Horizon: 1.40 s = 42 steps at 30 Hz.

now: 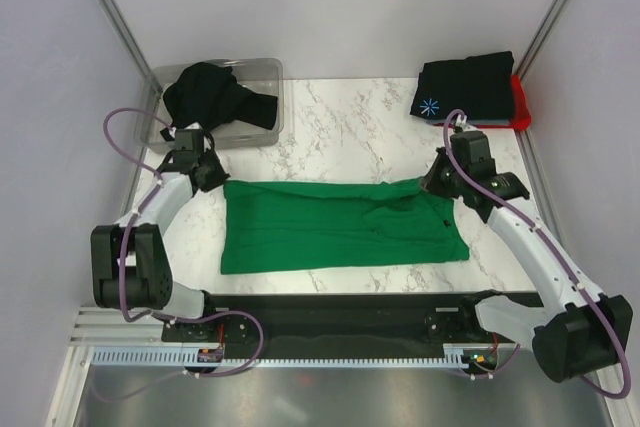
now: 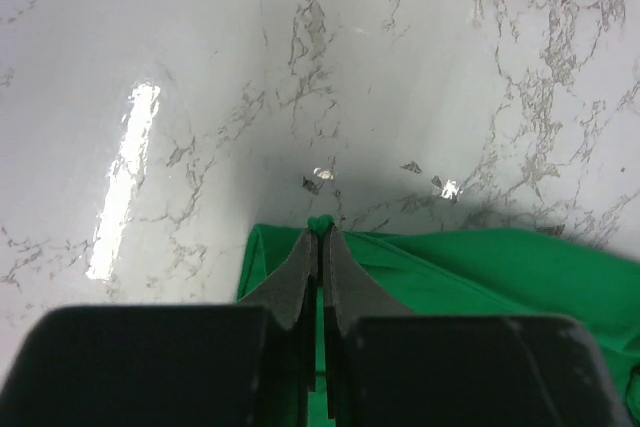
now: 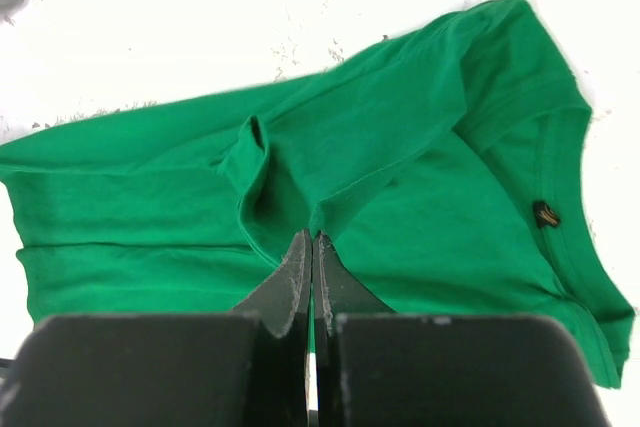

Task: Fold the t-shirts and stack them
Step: Fold the tshirt

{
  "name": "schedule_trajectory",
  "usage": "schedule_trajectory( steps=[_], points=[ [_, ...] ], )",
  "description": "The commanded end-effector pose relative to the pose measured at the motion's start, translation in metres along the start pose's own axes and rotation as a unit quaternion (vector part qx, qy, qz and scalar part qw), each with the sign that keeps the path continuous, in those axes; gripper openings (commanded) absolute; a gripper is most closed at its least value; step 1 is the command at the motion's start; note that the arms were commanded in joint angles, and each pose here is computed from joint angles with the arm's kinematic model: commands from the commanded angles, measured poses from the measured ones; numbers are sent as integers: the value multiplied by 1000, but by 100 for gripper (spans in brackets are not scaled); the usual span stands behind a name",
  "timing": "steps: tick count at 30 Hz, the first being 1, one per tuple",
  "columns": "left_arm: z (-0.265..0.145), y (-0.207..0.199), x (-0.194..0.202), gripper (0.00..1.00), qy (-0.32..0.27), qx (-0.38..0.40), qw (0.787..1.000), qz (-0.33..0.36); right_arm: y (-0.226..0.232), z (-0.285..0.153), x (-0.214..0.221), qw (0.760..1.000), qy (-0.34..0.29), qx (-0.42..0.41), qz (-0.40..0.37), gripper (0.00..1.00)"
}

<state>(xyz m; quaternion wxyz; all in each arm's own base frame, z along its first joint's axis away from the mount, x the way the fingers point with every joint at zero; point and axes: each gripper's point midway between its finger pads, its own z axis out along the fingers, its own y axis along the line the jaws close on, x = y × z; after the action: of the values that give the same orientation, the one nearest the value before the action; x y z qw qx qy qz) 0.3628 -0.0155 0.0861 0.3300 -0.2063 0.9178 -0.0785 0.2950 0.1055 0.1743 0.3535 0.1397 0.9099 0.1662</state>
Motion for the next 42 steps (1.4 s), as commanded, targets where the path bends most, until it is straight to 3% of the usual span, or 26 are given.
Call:
schedule_trajectory(
  steps=[1, 16, 28, 30, 31, 33, 34, 35, 37, 42],
  points=[
    [-16, 0, -14, 2, -47, -1, 999, -12, -7, -13, 0, 1000, -17, 12, 3, 0],
    [-33, 3, 15, 2, -62, 2, 998, -8, -25, -45, 13, 999, -40, 26, 6, 0],
    [-44, 17, 40, 7, -58, -3, 998, -18, -51, -56, 61, 999, -28, 27, 37, 0],
    [-45, 25, 51, 13, -61, -16, 997, -46, -55, -56, 71, 997, -29, 25, 64, 1],
    [-53, 24, 46, 23, -81, -10, 995, -58, -55, -62, 71, 996, -44, 18, 76, 4],
    [-57, 28, 50, 58, -94, -9, 993, -73, -62, -64, 76, 993, -54, 25, 101, 32],
    [-59, 32, 53, 82, -98, -14, 992, -84, -64, -68, 77, 992, -62, 25, 107, 45],
    [-68, 30, 48, 89, -118, -4, 989, -87, -66, -68, 78, 991, -63, 28, 112, 72],
    [-76, 30, 46, 99, -131, 2, 987, -90, -70, -71, 76, 989, -73, 39, 121, 77],
    [-94, 16, 32, 97, -166, 46, 983, -67, -59, -68, 68, 990, -72, 21, 118, 77]
  ],
)
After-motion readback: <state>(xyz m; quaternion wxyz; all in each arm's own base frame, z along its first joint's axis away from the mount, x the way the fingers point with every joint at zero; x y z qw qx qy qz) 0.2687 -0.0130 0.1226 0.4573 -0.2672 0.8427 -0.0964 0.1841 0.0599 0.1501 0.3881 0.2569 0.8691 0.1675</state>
